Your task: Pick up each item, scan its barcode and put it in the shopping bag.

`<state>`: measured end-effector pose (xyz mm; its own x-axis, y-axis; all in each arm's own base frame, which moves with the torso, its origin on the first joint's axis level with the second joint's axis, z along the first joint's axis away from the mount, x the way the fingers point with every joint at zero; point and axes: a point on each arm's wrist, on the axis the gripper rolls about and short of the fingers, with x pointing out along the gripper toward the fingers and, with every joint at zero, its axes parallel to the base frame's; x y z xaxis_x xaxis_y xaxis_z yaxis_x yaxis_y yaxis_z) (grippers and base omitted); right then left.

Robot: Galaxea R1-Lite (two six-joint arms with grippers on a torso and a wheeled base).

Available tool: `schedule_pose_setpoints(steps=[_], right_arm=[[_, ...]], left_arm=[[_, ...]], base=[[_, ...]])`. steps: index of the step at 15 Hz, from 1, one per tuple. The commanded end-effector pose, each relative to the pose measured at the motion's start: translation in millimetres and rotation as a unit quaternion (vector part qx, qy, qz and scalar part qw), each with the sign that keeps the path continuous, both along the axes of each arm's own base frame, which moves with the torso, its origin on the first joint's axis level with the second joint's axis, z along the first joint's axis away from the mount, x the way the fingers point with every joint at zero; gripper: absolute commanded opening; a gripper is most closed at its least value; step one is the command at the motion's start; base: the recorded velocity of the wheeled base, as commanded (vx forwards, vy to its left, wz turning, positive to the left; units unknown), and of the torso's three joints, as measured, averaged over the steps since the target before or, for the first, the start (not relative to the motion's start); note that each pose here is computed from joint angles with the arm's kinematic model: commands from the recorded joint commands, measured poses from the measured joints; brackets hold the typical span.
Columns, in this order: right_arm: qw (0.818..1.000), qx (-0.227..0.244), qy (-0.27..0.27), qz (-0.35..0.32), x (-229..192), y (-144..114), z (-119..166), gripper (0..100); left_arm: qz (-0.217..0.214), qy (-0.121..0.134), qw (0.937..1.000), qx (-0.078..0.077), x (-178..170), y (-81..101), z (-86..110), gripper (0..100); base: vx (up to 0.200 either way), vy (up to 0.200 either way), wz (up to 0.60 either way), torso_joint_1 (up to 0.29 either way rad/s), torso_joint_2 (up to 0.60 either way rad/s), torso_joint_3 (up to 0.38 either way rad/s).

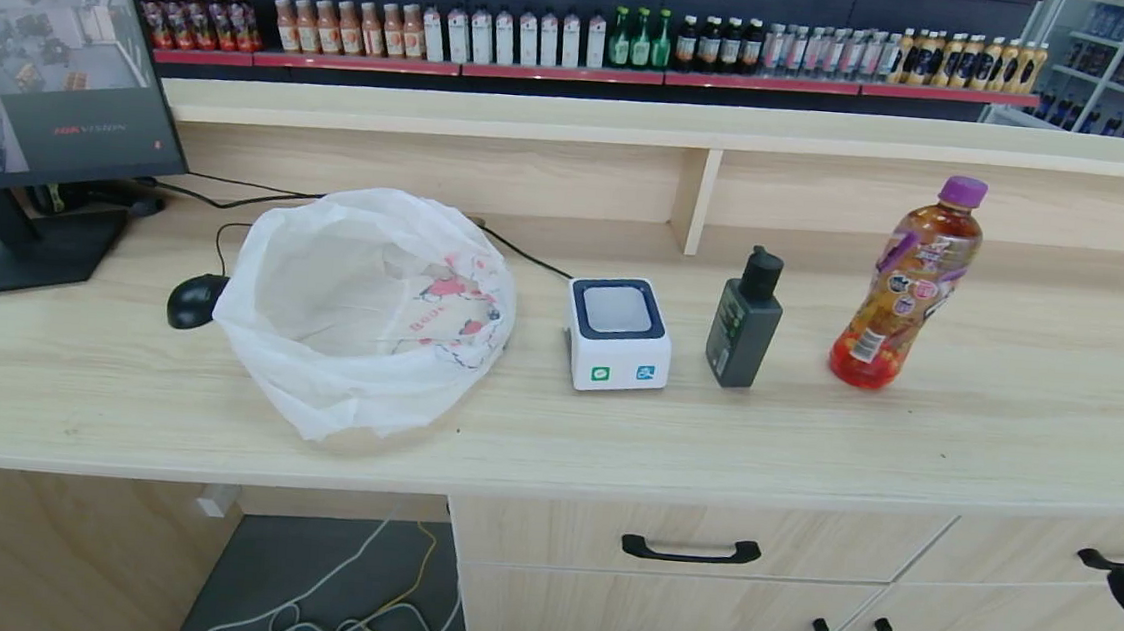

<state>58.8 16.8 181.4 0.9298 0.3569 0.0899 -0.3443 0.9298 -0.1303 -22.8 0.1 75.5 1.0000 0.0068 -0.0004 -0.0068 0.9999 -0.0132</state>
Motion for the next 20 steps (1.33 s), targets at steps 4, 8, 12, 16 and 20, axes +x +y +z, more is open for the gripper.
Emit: schedule_pose_setpoints(steps=[4, 8, 12, 16, 20], right_arm=[[0.997, -0.030, 0.050, 0.046, 59.9, 29.4, -16.7, 100], [0.997, -0.027, 0.059, 0.039, 81.8, 40.1, -25.0, 100], [0.996, -0.028, 0.068, 0.050, 106.5, 56.0, -27.1, 100], [0.999, 0.030, 0.040, 0.011, 135.3, 80.4, -20.2, 100], [0.996, 0.071, 0.047, -0.025, 145.3, 100.5, -18.1, 100]], left_arm=[[0.000, 0.000, 1.0000, 0.000, 0.0, 0.0, 0.0, 100], [0.000, 0.000, 1.0000, 0.000, 0.0, 0.0, 0.0, 100], [0.000, 0.000, 1.0000, 0.000, 0.0, 0.0, 0.0, 100], [0.000, 0.000, 1.0000, 0.000, 0.0, 0.0, 0.0, 100], [0.000, 0.000, 1.0000, 0.000, 0.0, 0.0, 0.0, 100]], base=[[0.000, 0.000, 0.00, 0.000, 0.00, 0.000], [0.000, 0.000, 0.00, 0.000, 0.00, 0.000], [0.000, 0.000, 0.00, 0.000, 0.00, 0.000], [0.000, 0.000, 0.00, 0.000, 0.00, 0.000], [0.000, 0.000, 0.00, 0.000, 0.00, 0.000]])
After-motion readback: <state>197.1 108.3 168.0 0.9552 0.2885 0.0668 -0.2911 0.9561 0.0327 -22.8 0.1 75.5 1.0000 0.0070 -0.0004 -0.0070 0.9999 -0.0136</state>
